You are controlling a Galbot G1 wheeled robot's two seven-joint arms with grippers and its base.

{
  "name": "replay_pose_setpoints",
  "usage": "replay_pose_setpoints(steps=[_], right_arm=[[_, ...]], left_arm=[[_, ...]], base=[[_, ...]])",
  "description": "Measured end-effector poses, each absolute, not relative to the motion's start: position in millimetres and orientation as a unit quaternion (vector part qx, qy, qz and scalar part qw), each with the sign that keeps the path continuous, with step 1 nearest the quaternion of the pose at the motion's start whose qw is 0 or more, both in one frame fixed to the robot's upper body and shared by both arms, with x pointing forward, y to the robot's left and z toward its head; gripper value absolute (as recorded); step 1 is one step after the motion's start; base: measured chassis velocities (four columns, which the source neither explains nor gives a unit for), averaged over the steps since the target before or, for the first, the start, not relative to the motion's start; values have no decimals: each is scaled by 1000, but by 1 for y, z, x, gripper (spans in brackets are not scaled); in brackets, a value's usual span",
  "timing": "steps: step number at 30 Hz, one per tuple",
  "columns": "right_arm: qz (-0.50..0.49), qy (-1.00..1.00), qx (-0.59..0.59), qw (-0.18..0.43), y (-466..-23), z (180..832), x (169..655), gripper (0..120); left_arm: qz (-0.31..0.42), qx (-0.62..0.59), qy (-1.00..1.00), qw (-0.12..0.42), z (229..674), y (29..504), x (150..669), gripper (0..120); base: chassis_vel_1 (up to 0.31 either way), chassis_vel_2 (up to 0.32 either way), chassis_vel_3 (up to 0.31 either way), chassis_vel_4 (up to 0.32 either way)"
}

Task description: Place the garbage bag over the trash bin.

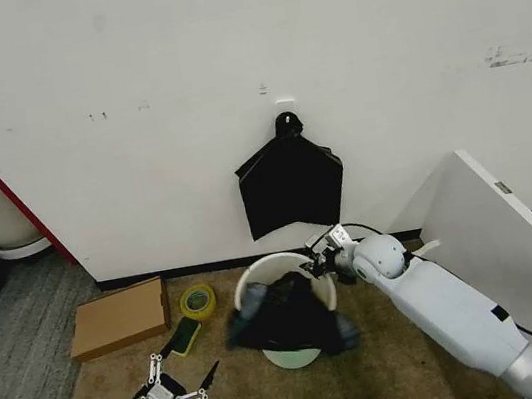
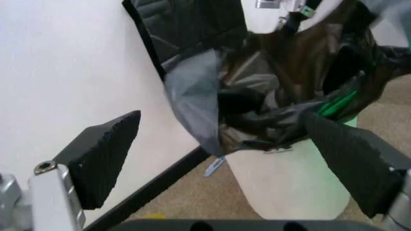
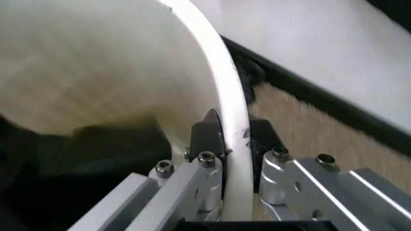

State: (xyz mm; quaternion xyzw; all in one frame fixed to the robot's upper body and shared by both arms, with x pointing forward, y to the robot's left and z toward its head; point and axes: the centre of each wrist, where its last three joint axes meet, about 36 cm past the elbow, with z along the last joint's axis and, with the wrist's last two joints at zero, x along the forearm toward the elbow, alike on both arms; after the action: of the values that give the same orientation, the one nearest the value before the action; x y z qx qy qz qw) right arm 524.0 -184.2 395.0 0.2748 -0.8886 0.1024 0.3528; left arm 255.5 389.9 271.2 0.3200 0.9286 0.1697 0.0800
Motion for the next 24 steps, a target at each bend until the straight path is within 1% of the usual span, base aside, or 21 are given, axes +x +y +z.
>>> replay_pose_setpoints(steps=[7, 8, 12, 15, 16, 21, 24], right_arm=[[-33, -911, 110, 396, -174, 397, 445, 3], [-33, -911, 110, 396, -174, 397, 445, 3], [-111, -916, -11, 386, -170, 400, 391, 3], [-144, -912, -74, 377, -169, 392, 367, 3], [-163, -907, -113, 371, -168, 387, 357, 3], [-207, -892, -169, 364, -168, 374, 333, 3], [-220, -889, -164, 366, -167, 372, 321, 3]], left_arm=[[166, 311, 932, 87, 269, 391, 253, 100], [166, 311, 932, 87, 269, 391, 253, 100], [163, 310, 932, 92, 268, 390, 253, 100], [157, 311, 932, 98, 269, 384, 255, 100], [155, 312, 932, 102, 270, 381, 256, 100], [151, 319, 929, 109, 274, 371, 259, 100], [151, 321, 928, 111, 276, 369, 260, 100]], base=[[0, 0, 0, 0], [0, 0, 0, 0], [0, 0, 0, 0], [0, 0, 0, 0], [0, 0, 0, 0], [0, 0, 0, 0], [0, 0, 0, 0]])
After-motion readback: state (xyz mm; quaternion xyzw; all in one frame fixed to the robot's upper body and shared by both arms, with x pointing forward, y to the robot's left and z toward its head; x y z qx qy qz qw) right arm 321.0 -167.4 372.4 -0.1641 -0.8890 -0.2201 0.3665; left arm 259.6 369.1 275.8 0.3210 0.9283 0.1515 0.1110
